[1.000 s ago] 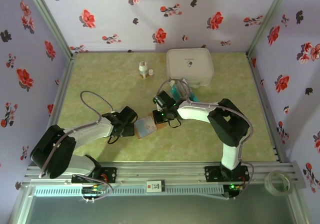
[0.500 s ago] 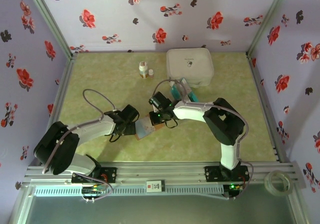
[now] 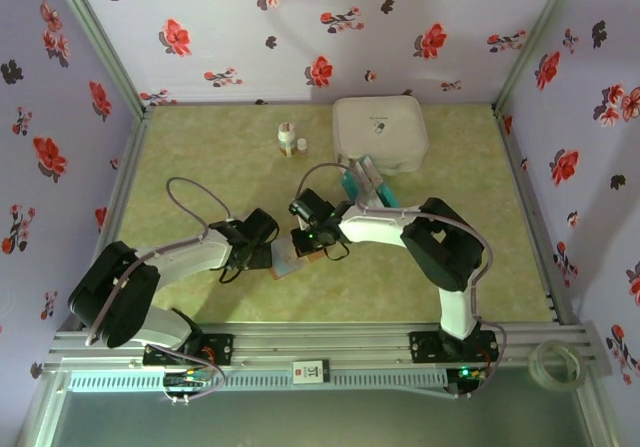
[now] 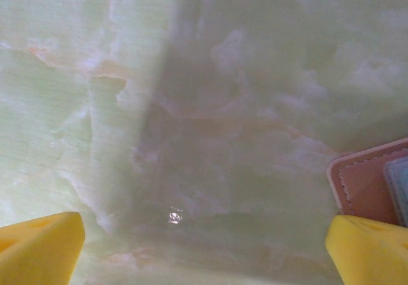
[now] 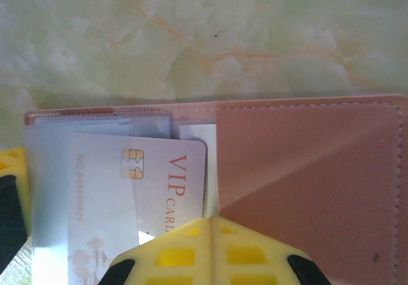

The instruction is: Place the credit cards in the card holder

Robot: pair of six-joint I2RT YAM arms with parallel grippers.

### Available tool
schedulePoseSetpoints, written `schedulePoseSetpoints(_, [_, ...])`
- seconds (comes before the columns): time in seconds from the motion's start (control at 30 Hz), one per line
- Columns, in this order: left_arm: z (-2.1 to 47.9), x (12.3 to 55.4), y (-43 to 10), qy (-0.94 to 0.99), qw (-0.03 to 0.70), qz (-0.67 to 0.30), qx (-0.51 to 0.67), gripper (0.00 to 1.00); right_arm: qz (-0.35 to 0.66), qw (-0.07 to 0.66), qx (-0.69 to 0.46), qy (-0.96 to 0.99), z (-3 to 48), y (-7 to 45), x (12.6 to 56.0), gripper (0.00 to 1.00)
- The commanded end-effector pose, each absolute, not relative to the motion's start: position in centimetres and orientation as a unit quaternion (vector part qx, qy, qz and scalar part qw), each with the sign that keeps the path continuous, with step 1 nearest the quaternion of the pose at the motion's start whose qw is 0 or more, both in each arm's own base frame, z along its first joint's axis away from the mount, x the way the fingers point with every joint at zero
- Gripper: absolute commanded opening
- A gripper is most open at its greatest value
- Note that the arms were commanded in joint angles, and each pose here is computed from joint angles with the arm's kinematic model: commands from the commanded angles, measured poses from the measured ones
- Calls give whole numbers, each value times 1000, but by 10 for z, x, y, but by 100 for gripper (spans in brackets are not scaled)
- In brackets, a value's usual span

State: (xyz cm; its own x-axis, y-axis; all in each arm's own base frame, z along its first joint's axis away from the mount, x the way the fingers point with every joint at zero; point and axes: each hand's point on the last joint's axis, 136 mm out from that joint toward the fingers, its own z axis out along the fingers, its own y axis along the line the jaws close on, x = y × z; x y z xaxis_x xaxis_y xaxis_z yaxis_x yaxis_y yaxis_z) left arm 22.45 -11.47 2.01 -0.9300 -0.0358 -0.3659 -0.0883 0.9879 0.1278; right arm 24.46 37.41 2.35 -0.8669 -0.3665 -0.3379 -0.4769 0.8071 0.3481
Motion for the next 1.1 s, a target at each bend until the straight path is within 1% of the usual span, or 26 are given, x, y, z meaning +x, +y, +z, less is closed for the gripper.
schedulePoseSetpoints(0.0, [9, 223, -121, 982, 175, 66, -19, 100, 228, 118, -227, 939, 24, 387, 239, 3])
schedulePoseSetpoints(0.37, [8, 228, -119, 981, 181, 68, -15, 100, 268, 113, -214, 932, 32, 405, 232, 3])
schedulePoseSetpoints(0.53, [9, 238, -116, 980, 186, 69, -19, 100, 289, 112, -199, 930, 34, 409, 230, 2])
schedulePoseSetpoints(0.67, [16, 249, -114, 978, 194, 68, -23, 100, 293, 124, -195, 928, 43, 408, 233, 2])
schedulePoseSetpoints(0.87, [36, 261, -109, 976, 204, 67, -27, 100, 278, 153, -184, 930, 57, 393, 243, 6])
schedulePoseSetpoints(1.07, [50, 251, -101, 976, 205, 62, -45, 100, 259, 154, -169, 938, 49, 371, 255, 7])
